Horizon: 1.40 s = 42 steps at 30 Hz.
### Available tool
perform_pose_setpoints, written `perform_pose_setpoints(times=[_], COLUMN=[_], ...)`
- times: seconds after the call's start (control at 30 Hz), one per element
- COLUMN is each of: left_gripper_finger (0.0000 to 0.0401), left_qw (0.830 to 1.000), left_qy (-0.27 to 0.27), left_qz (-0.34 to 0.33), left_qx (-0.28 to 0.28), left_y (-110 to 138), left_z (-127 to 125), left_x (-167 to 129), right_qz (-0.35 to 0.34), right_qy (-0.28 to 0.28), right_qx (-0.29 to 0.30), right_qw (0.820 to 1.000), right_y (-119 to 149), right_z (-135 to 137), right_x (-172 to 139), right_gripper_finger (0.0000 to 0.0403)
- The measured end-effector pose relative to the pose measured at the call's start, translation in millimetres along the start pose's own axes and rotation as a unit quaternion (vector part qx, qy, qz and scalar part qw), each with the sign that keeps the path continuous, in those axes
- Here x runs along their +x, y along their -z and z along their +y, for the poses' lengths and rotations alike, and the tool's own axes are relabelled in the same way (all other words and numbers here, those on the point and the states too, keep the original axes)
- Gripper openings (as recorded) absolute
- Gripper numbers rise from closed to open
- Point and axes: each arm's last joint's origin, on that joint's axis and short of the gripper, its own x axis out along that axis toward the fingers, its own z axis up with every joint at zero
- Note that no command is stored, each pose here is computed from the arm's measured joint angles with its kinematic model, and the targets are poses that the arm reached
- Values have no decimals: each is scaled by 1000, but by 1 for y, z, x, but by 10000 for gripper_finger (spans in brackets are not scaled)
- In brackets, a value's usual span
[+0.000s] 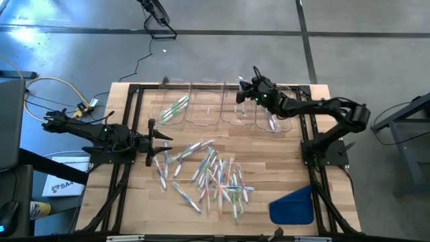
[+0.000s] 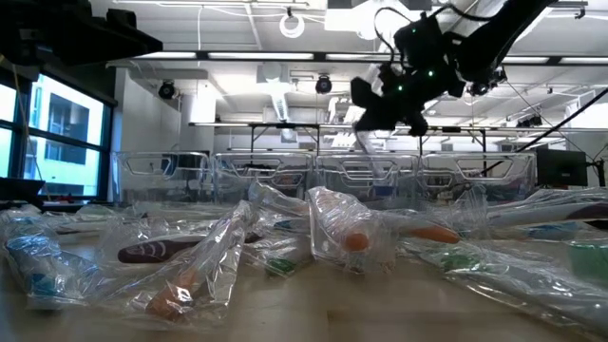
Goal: Pick & Place Toothbrushes
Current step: Put the blue toothbrush into the middle right transparent bin
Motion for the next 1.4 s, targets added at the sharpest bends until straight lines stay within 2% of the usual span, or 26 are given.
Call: perform_pose_setpoints(times=[0.37, 0.9, 1.17, 1.4], left_gripper_finger=[159, 159, 159, 159], left_qw=[1000, 1000, 1000, 1000], left_qy=[0, 0, 0, 1], left_qz=[0, 0, 0, 2], left_qx=[0, 0, -2, -14], left_y=[0, 0, 0, 0], left_z=[0, 0, 0, 0], left_x=[0, 0, 0, 0], right_qz=[74, 192, 173, 157], right_qy=[-14, 4, 18, -11], right_qx=[50, 46, 33, 39], right_qw=[996, 980, 984, 987], right_y=[23, 46, 44, 40], right_z=[-20, -29, -29, -26], right_x=[22, 20, 21, 22], right_gripper_finger=[4, 4, 8, 63])
